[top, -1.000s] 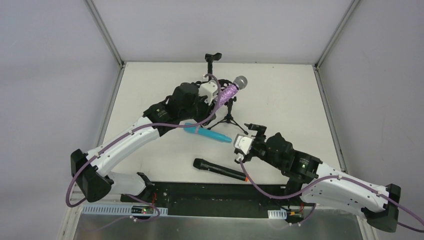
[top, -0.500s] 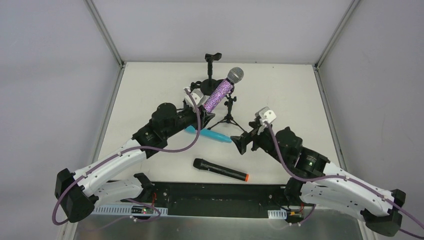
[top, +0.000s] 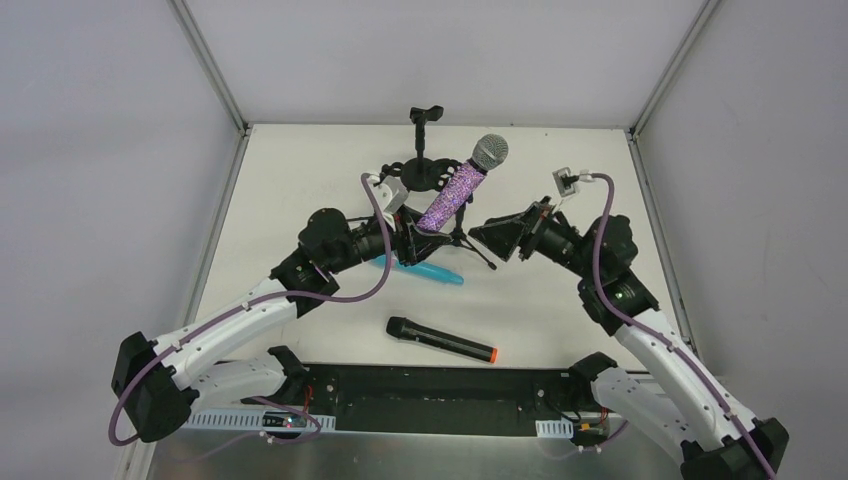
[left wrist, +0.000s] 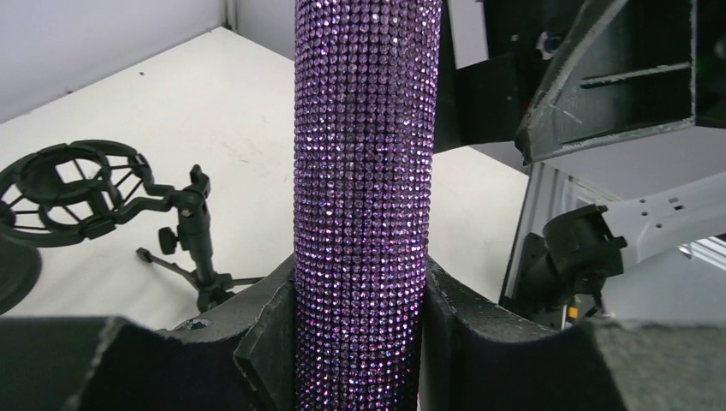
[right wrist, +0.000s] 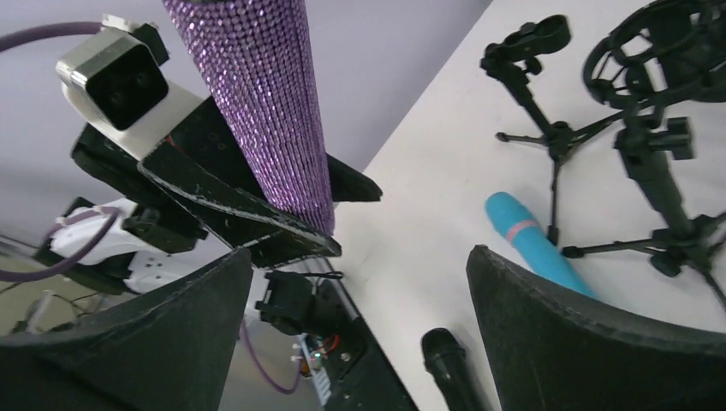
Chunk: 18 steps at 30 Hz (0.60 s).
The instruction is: Attach the microphones to the stand
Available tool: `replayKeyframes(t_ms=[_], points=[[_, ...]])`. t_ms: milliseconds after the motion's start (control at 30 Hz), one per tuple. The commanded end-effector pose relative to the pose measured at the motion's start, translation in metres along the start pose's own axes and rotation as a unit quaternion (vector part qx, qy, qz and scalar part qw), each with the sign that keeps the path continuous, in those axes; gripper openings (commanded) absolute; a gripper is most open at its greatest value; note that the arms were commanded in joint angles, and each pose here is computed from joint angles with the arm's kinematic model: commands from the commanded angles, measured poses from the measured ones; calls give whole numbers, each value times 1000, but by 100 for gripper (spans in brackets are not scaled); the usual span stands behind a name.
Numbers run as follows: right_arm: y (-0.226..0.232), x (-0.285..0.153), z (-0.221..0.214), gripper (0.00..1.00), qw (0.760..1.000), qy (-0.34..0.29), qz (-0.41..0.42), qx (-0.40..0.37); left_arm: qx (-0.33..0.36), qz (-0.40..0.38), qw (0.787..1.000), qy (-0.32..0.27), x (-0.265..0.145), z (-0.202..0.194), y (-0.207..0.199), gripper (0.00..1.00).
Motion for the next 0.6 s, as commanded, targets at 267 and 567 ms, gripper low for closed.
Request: replayKeyframes(t_ms=[267,567], points=[[26,2,42,99,984,-138,114,-13,-45,-99,994,-31,9,16,-24,0],[15,18,50,90,979,-178,96,16,-59,-108,992,-26,12,14,-25,0]])
Point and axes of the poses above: each gripper's point midway between its finger pads, its own x axis out along the fingers, its own y axis along the line the jaws close on, z = x × y, the point moved 9 cm from there along -x, back along the fingers, and after that the axes turned 12 degrees about -x, right-handed, at the moved point
